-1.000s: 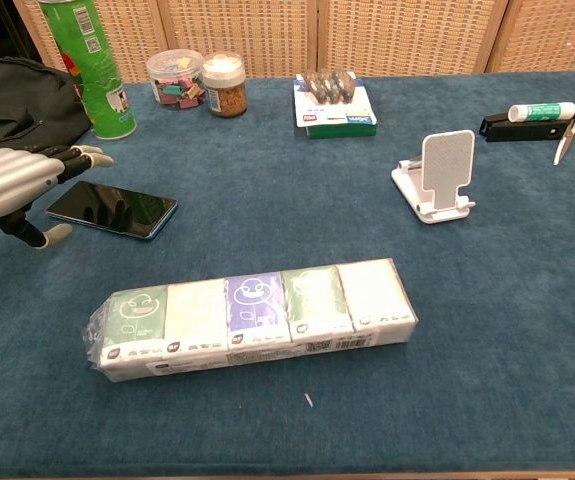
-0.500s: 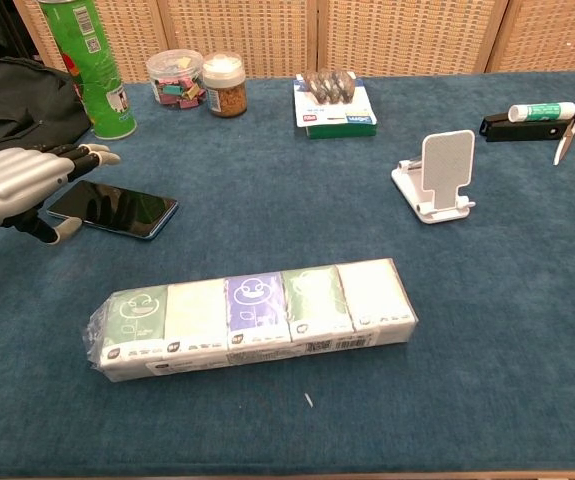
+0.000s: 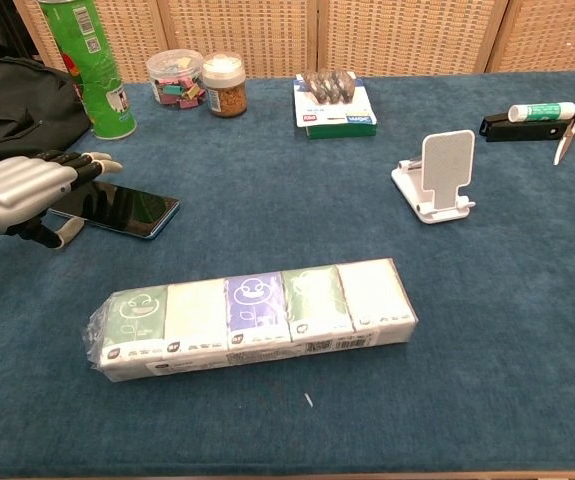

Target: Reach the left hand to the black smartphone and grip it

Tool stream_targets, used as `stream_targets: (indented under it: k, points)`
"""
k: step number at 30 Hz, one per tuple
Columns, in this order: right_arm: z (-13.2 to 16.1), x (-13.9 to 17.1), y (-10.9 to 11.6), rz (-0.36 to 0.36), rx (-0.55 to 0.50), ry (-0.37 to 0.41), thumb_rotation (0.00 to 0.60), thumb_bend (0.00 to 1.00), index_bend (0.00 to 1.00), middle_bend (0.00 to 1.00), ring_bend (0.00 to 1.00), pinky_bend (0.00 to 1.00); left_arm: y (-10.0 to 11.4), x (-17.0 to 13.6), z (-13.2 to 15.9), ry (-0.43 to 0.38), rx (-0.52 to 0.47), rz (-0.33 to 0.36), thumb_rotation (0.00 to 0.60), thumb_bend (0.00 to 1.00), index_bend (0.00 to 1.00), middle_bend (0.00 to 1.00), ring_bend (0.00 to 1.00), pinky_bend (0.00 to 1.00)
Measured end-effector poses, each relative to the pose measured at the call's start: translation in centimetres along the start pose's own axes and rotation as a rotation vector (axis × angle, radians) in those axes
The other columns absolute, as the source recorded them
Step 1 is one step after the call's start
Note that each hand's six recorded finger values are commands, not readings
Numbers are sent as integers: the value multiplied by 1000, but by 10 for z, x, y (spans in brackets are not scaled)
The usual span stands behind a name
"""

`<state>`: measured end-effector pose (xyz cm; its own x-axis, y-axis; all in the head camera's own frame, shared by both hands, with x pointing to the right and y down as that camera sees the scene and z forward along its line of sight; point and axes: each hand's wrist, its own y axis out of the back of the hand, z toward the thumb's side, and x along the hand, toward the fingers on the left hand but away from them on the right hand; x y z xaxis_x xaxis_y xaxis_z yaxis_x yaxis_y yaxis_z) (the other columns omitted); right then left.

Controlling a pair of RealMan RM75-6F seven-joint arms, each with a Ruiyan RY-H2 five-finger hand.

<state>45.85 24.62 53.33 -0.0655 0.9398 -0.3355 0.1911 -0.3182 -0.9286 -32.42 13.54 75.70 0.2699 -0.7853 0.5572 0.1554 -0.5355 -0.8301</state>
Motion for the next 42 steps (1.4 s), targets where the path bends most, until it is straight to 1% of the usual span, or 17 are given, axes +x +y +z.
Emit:
stream_targets:
  k: [5,15,23,26,28,29,31,33,36,42]
  points:
    - [0,0,0,5,-6,-2,600,0,39,0,0,0,-3,-1,0,0,-9,-5,600,465,0,0,0,0]
    - [1,1,-2,13,-8,-1,600,0,39,0,0,0,-2,-3,-8,9,-11,0,600,465,0,0,0,0]
    - [1,0,-1,13,-10,-1,600,0,39,0,0,0,-4,1,-3,-1,-9,-6,600,482,9,0,0,0]
    - [1,0,-1,14,-10,-1,600,0,39,0,0,0,-4,2,-1,-6,-6,-5,600,507,116,0,0,0]
    - [1,0,-1,14,-12,-1,600,0,39,0,0,0,-4,2,0,-10,-10,-1,600,539,228,0,0,0]
    - [1,0,-1,14,-13,-1,600,0,39,0,0,0,-4,2,0,-12,-11,2,600,558,263,0,0,0]
    - [1,0,-1,15,-15,-1,600,0,39,0,0,0,-2,2,1,-14,-15,14,600,632,348,0,0,0]
    - [1,1,-1,15,-16,0,600,0,39,0,0,0,-1,2,1,-17,-21,27,600,682,400,0,0,0]
    - [1,1,-1,16,-17,1,600,0,39,0,0,0,1,1,-2,-18,-22,46,600,714,461,0,0,0]
    - [1,1,-2,20,-16,1,600,0,39,0,0,0,5,6,0,-26,-10,67,600,716,470,0,0,0]
